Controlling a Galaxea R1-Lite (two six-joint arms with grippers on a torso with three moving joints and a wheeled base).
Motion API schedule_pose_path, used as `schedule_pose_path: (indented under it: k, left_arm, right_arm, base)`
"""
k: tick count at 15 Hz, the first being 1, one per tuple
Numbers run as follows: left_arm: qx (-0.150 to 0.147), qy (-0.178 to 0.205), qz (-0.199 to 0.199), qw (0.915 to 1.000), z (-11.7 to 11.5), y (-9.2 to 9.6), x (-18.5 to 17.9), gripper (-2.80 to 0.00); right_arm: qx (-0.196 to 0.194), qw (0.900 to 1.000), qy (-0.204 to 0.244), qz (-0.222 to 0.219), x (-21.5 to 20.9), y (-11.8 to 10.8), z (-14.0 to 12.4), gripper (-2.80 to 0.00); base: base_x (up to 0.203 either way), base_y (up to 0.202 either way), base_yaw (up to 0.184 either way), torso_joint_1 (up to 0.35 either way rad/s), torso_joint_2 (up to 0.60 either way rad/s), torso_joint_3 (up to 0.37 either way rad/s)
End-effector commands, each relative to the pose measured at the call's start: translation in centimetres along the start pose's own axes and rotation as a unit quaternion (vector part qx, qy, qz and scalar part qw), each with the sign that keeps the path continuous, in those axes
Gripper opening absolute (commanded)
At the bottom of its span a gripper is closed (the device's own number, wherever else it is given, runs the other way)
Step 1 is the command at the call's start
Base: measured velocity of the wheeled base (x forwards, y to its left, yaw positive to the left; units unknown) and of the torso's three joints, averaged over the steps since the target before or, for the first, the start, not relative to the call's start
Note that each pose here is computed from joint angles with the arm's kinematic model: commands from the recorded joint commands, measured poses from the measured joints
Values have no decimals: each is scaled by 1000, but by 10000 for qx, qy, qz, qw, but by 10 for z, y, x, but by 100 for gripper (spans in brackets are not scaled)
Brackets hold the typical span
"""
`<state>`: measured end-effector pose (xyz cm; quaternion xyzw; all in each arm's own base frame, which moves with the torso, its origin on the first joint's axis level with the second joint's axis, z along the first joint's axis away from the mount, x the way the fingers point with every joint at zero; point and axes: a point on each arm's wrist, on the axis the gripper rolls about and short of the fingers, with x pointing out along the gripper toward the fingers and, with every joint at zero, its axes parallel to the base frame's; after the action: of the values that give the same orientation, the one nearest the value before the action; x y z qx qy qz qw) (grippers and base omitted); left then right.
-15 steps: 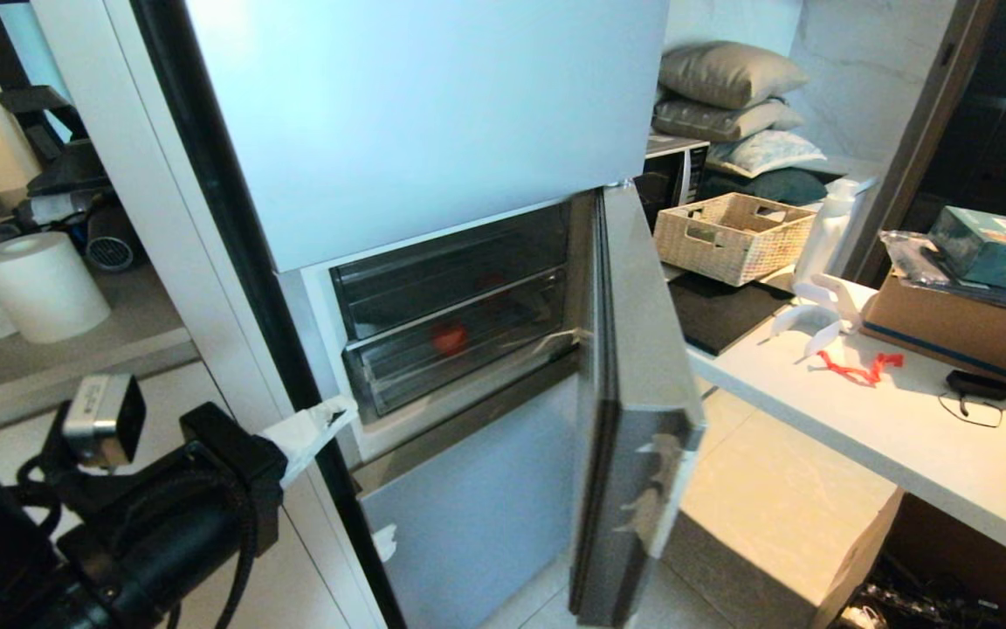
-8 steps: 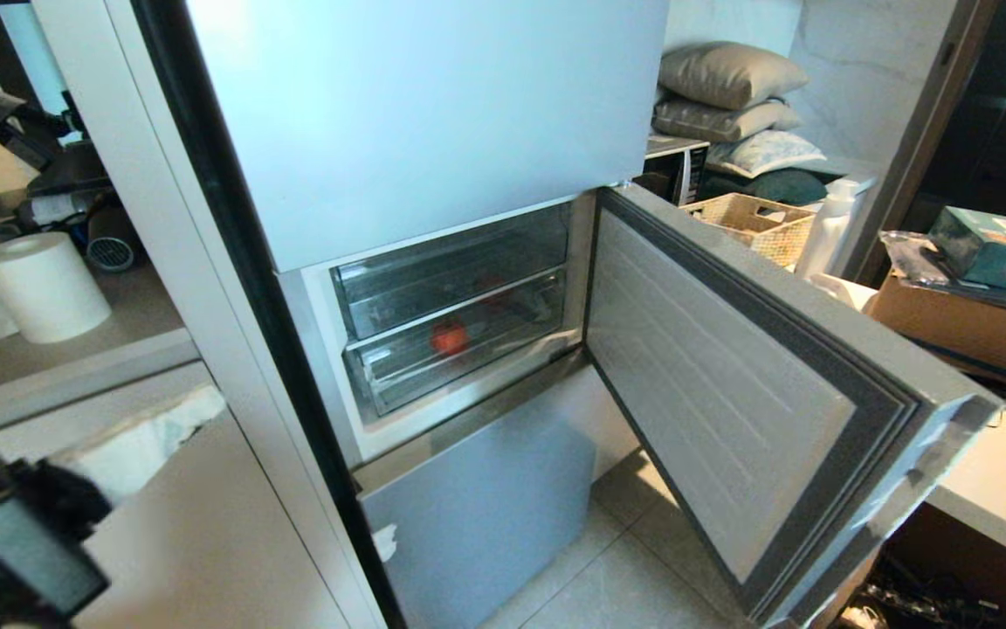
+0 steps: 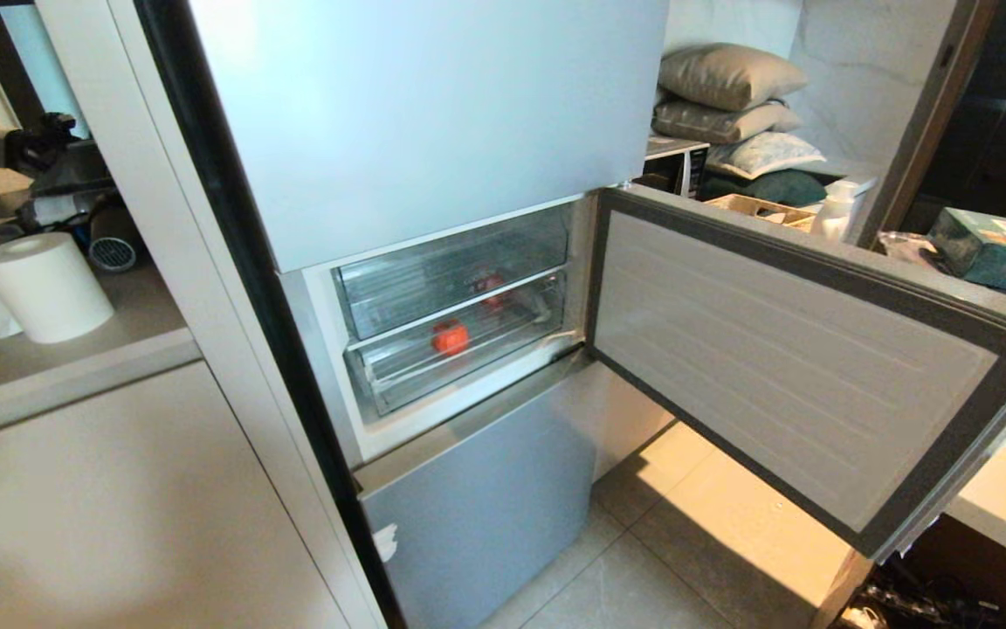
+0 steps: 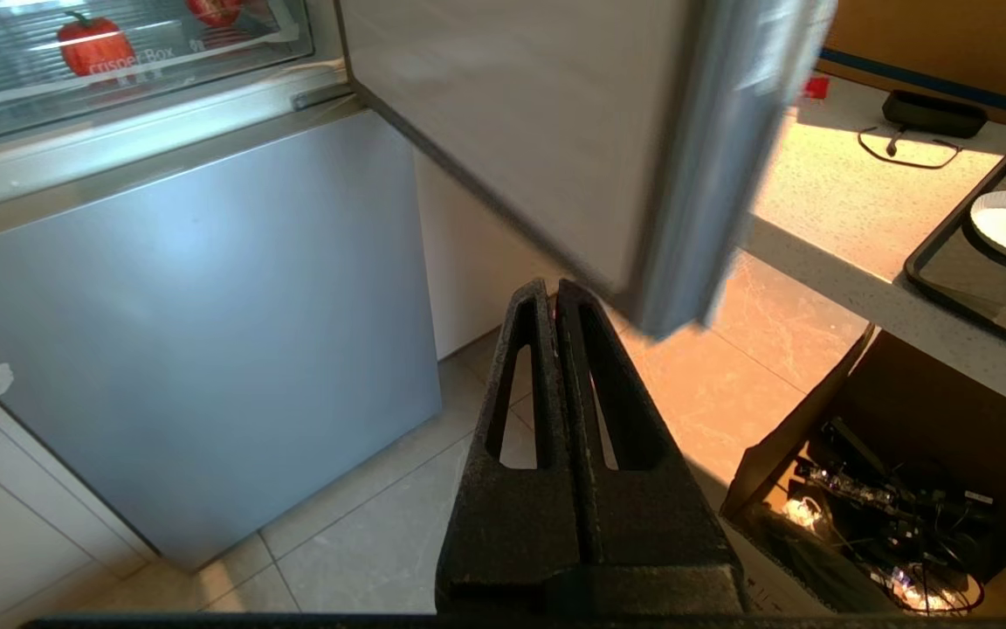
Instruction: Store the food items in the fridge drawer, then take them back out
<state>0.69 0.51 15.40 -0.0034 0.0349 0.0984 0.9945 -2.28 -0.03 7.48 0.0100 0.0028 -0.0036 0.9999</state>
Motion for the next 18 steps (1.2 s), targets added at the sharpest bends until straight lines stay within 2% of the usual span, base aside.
schedule_pose_path:
  k: [1,2,3,5,6,7,8,18]
  left_arm:
    - [281,-63,-322,9991,-47,0,-13,-280]
    - [516,-154,-731,9959,-60,0,-19,-280]
    - [677,-278,-968,9926,-68,0,-24,-280]
    - [745,-460,-1097,9901,-77,0,-28,-280]
    - [618,-313,-1072,9918,-80,1,-26,-280]
    - [299,-258,-1005,9942,-80,1,-26,-280]
    - [108,-233,-975,9949,-80,1,-25,-280]
    - [82,-230,-972,9950,-80,1,-26,-280]
  right_arm:
    - [-1,10000,2,5,0,0,0,-280]
    - [6,10000,2,-2,0,0,0,-280]
    - [7,10000,2,3,0,0,0,-280]
    - [0,10000,2,5,0,0,0,-280]
    - [7,10000,2,-2,0,0,0,-280]
    - [8,10000,2,-2,0,0,0,-280]
    - [7,10000,2,-2,0,0,0,-280]
    - [15,10000,4,-26,0,0,0,-280]
  base:
    - [0,0,0,0,0,0]
    - [0,0,0,0,0,0]
    - [0,0,0,0,0,0]
    - [0,0,0,0,0,0]
    - [0,0,0,0,0,0]
    - [0,0,0,0,0,0]
    - [0,0,0,0,0,0]
    - [0,0,0,0,0,0]
